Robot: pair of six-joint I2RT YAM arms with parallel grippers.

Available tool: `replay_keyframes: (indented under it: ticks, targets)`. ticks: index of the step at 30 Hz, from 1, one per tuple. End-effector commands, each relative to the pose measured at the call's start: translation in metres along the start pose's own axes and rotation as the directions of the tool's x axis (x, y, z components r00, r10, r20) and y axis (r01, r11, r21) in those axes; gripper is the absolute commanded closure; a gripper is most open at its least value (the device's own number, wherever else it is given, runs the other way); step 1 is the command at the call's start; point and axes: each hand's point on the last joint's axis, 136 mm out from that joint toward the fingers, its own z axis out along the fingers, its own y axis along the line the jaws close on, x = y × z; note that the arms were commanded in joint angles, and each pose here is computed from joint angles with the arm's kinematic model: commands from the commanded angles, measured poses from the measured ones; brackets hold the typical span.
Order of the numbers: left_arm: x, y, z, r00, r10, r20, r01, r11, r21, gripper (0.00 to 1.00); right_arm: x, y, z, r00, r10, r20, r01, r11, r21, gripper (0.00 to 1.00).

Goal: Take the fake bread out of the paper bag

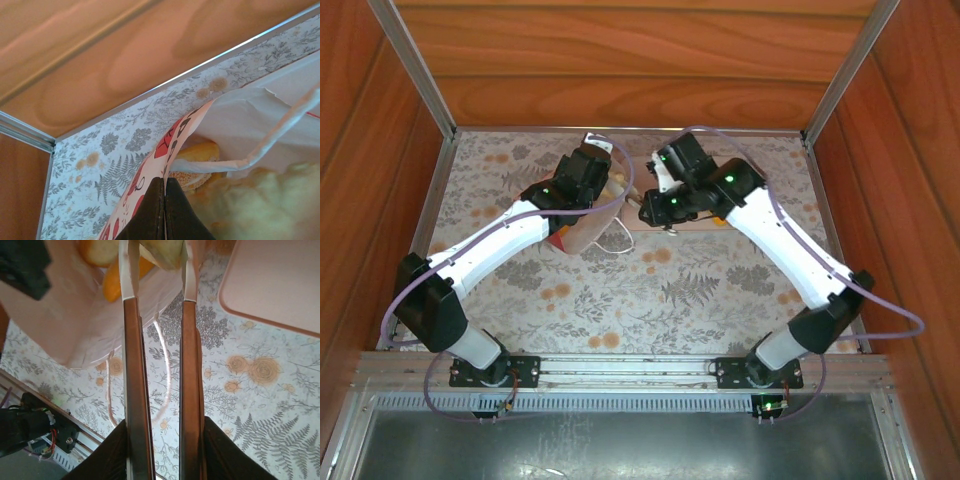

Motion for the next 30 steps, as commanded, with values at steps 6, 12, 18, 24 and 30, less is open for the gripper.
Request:
replay_keyframes:
  ticks: [6, 12, 18, 24, 30]
  targets:
    - [-0.017, 0.010, -0.006, 0.999, -0.018, 0.037, 0.019, 0.999, -0.045, 1.00, 0.023, -0.022, -0.038, 1.000, 0.012, 0.026, -0.015, 0.993, 0.113, 1.00]
    - [-0.018, 0.014, -0.008, 0.999, -0.017, 0.040, 0.020, 0.998, -0.057, 1.00, 0.036, -0.042, -0.058, 0.998, 0.040, 0.051, -0.049, 0.978, 0.202, 1.00]
    - [-0.019, 0.016, -0.011, 0.999, -0.019, 0.044, 0.021, 0.998, -0.057, 1.00, 0.028, -0.053, -0.078, 0.990, 0.034, 0.140, -0.069, 0.964, 0.256, 0.99]
    - [-0.018, 0.016, -0.011, 0.999, -0.014, 0.044, 0.017, 0.998, -0.056, 1.00, 0.013, -0.066, -0.090, 0.977, 0.024, 0.210, -0.095, 0.938, 0.334, 0.97]
    - [-0.017, 0.015, -0.011, 0.999, -0.015, 0.042, 0.017, 0.999, -0.052, 1.00, -0.004, -0.094, -0.057, 0.981, -0.037, 0.190, -0.062, 0.870, 0.490, 0.96]
